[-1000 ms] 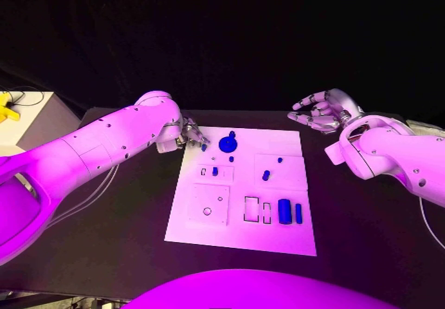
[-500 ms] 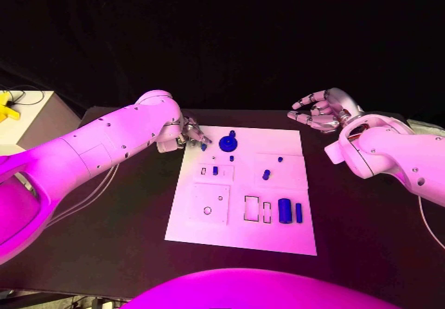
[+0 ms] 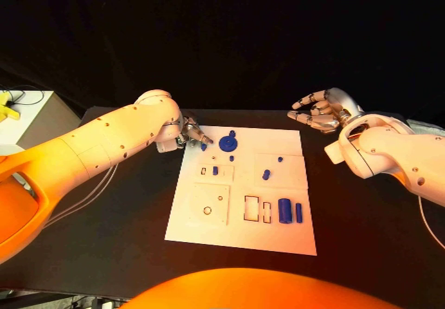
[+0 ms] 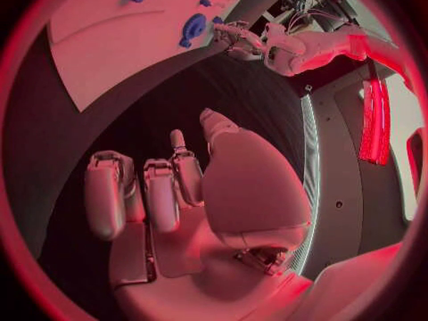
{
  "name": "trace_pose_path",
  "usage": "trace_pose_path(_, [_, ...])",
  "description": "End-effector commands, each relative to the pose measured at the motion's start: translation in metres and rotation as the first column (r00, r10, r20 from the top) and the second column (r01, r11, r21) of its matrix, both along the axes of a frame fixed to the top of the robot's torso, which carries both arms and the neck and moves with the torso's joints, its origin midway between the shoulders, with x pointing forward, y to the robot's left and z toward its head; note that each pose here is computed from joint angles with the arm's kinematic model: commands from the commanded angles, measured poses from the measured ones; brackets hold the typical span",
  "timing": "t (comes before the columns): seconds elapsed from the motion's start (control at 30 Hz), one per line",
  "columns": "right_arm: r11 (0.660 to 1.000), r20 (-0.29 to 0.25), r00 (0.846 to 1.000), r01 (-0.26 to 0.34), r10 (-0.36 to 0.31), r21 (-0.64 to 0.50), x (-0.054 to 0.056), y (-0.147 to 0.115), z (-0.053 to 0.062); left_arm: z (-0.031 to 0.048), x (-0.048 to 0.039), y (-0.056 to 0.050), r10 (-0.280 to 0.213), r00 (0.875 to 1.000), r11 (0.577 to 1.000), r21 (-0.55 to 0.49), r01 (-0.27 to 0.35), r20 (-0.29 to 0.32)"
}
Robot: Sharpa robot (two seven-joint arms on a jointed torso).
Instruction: Assemble the parts on the task board
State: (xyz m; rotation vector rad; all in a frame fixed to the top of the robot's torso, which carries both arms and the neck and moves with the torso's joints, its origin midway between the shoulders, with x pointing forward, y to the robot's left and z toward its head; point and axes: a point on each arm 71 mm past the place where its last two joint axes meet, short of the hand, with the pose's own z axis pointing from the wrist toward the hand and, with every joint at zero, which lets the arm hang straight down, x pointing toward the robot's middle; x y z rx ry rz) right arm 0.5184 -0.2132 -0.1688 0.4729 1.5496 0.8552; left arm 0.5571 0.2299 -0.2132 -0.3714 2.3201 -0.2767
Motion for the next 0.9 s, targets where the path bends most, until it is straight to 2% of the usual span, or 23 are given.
trace_pose_path(0.03, [1.0, 0.002, 1.0, -0.017, 0.017, -0.006, -0.0002, 0.0014, 0.0, 0.0001, -0.001, -0.0011, -0.018, 1.0, 1.0, -0.003, 0.018, -0.017])
trace_pose_path(0.4, [1.0, -0.001, 1.0, -0.017, 0.017, -0.006, -0.0001, 0.001, -0.0005, -0.0009, -0.0016, 0.0039, -0.013, 0.999, 1.0, 0.014, 0.014, -0.029])
trace_pose_path(0.9, [1.0, -0.004, 1.0, -0.019, 0.019, -0.007, 0.0002, 0.0018, -0.001, -0.0011, -0.0028, 0.0023, -0.026, 0.999, 1.0, 0.008, 0.026, -0.034])
